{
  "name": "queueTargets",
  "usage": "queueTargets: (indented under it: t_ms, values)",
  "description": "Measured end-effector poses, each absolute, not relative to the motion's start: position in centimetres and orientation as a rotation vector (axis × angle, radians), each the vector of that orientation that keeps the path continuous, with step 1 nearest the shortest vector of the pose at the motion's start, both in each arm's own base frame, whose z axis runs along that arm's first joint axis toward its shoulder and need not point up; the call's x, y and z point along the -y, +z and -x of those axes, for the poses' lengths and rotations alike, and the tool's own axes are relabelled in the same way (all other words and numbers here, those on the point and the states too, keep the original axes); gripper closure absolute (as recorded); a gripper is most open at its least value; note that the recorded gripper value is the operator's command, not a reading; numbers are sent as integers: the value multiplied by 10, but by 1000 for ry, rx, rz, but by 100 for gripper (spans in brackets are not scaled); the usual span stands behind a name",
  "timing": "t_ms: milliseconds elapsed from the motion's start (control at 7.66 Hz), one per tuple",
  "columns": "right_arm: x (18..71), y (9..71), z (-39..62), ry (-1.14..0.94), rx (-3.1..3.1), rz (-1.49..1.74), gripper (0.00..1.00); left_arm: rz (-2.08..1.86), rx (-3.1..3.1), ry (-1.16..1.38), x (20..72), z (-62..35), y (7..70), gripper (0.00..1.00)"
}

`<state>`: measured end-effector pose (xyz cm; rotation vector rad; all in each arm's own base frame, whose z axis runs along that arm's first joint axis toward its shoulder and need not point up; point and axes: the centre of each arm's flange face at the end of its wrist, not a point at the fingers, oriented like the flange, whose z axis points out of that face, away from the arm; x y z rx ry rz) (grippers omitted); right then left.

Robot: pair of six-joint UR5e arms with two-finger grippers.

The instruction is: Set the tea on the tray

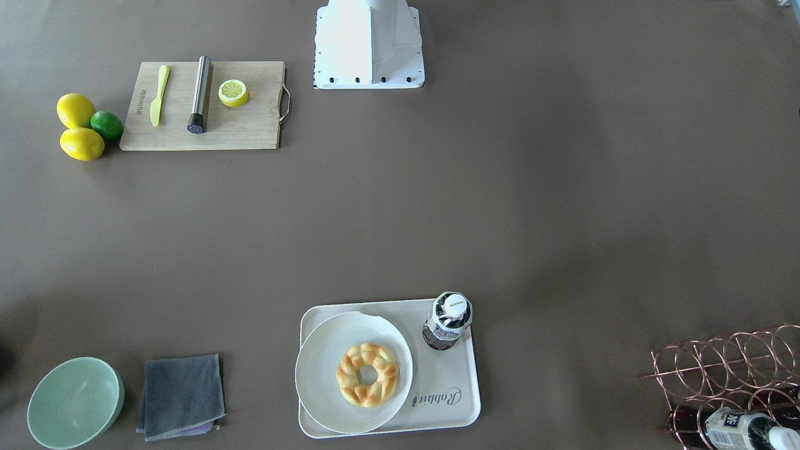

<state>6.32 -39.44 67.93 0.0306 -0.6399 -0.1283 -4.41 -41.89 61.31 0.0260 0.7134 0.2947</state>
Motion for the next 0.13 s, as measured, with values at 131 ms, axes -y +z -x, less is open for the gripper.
queueTargets:
  t_ms: [131]
  values:
    - [394, 678, -63, -129, 640, -33, 0, -23, -714, 294, 418, 44, 614, 3]
